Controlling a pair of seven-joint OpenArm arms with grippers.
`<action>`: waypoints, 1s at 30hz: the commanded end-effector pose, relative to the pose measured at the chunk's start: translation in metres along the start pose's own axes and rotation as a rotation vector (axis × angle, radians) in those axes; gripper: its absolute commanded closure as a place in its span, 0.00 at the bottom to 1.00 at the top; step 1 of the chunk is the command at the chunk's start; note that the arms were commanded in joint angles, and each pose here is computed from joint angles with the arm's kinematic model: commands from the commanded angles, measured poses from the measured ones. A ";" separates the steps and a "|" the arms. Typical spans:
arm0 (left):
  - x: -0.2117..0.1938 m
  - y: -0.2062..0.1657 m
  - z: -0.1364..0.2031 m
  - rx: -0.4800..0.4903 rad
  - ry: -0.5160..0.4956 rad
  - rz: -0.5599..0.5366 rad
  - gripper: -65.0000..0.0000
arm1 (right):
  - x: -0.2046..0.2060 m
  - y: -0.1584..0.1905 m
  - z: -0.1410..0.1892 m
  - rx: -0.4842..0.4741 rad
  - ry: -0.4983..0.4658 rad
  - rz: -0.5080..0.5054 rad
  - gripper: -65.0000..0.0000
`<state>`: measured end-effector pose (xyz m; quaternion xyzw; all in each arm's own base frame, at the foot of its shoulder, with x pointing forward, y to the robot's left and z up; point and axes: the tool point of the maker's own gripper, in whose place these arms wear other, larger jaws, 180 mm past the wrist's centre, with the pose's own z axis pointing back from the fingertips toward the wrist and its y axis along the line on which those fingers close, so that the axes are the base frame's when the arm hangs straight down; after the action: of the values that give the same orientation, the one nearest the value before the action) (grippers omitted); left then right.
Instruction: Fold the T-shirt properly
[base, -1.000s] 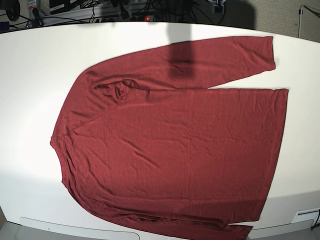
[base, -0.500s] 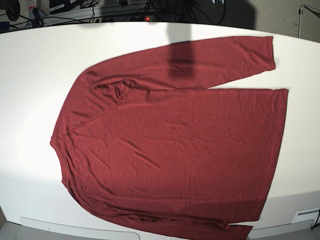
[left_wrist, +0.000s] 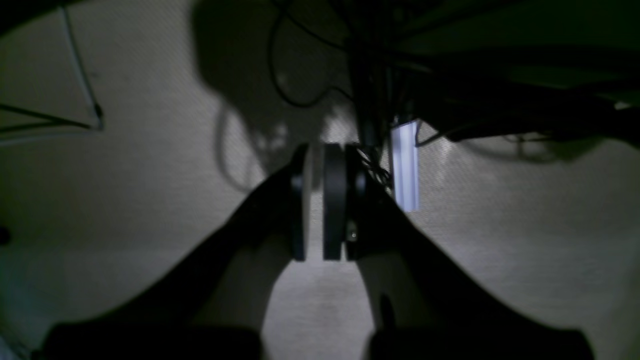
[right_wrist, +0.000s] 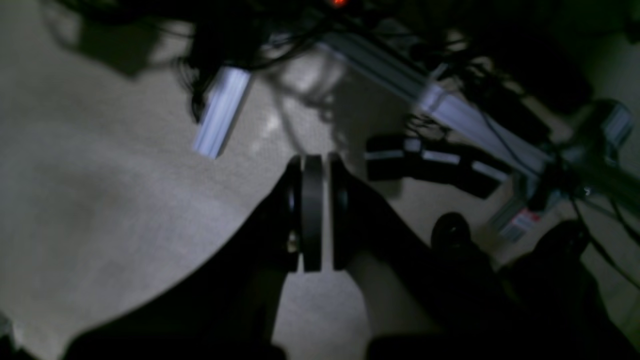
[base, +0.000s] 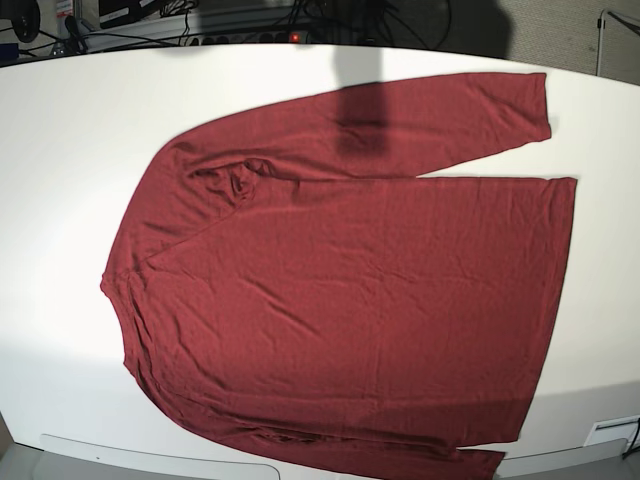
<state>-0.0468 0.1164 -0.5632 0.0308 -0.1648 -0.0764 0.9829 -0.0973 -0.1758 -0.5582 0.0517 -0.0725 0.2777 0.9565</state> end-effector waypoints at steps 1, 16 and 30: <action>-0.003 0.009 0.009 0.016 -0.008 -0.017 0.92 | -0.005 0.000 0.010 0.007 0.003 0.018 0.95; 0.068 0.085 0.091 0.107 -0.171 -0.291 0.92 | 0.019 -0.031 0.101 -0.066 -0.068 0.261 0.95; 0.166 0.101 0.131 0.341 -0.397 -0.744 0.91 | 0.093 -0.085 0.151 -0.382 -0.230 0.491 0.95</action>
<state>0.0786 0.1850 -0.3844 0.2296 -0.3290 -0.4021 0.8230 0.0056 -0.2176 -0.4058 -0.1061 -0.2321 0.4854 0.8362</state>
